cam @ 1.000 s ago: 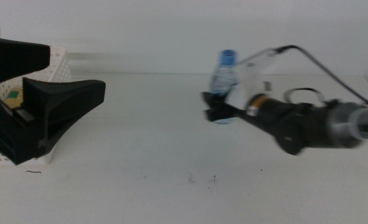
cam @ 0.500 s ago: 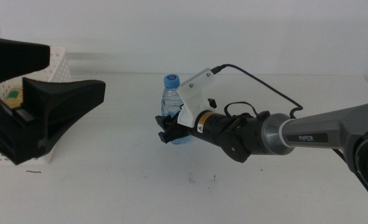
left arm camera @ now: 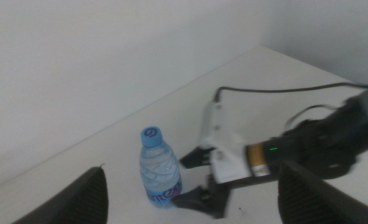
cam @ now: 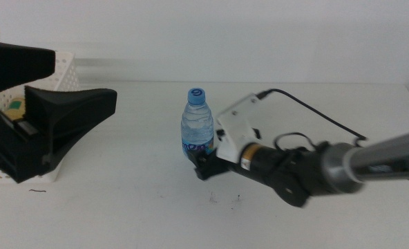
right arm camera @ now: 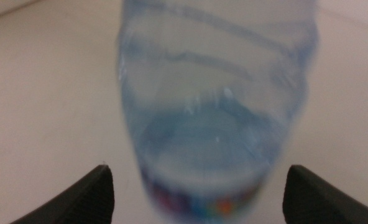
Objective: Use arms to grab the bottles and put them into the dustbin to the left of the table.
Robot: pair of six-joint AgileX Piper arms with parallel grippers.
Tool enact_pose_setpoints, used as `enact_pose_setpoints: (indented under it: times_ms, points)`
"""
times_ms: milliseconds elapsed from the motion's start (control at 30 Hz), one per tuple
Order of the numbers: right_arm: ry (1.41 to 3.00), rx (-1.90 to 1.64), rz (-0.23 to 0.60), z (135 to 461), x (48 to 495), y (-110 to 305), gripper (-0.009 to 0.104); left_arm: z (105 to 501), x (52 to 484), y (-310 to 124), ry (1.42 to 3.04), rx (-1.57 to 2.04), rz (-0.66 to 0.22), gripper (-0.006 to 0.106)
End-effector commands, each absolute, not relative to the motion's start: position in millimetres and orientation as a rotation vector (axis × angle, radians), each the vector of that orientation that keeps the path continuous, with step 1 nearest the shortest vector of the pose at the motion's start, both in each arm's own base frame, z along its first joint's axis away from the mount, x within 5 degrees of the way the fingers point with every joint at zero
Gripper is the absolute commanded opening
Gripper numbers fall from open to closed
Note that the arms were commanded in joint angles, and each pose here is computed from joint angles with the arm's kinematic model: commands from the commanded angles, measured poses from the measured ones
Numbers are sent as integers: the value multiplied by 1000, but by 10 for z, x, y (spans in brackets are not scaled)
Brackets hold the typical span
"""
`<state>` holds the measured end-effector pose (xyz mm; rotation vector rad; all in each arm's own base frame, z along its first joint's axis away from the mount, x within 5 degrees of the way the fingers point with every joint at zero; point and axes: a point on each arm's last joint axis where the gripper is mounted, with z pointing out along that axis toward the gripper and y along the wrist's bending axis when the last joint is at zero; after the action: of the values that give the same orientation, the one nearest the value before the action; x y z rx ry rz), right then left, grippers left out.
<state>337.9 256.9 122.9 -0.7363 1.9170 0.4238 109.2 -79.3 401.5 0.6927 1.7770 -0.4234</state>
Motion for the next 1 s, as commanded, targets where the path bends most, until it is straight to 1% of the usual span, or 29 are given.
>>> enact_pose_setpoints:
  times_ms: [0, 133, 233, 300, 367, 433, 567, 667, 733, 800, 967]
  points:
    - [1913, -703, 428, 1369, 3205, 2398, 83, 4025, 1078, -799, 1769, 686, -441, 94]
    - [1963, -665, 428, 1674, 2820, 2098, 83, 4025, 1078, -799, 1769, 686, -441, 94]
    - [2094, -584, 437, 2024, 2531, 1863, 83, 4025, 1078, -799, 1769, 686, -441, 94]
    - [2195, -560, 406, 2224, 2362, 1718, 83, 4025, 1078, -799, 1769, 686, -441, 94]
    - [2235, -560, 375, 2460, 2184, 1571, 83, 4025, 1078, -799, 1769, 686, -441, 94]
    - [2215, -545, 376, 2693, 2018, 1441, 83, 4025, 1078, -799, 1769, 686, -441, 94]
    - [2071, -511, 409, 3172, 1652, 1161, 83, 4025, 1078, -799, 1769, 686, -441, 94]
    - [2019, -525, 394, 3379, 1438, 994, 83, 4025, 1078, -799, 1769, 686, -441, 94]
    - [2026, -547, 368, 3485, 1313, 895, 83, 4025, 1078, -799, 1769, 686, -441, 94]
    - [2038, -566, 360, 3598, 1198, 815, 83, 4025, 1078, -799, 1769, 686, -441, 94]
    - [2011, -664, 420, 3905, 935, 719, 83, 4025, 1078, -799, 1769, 686, -441, 94]
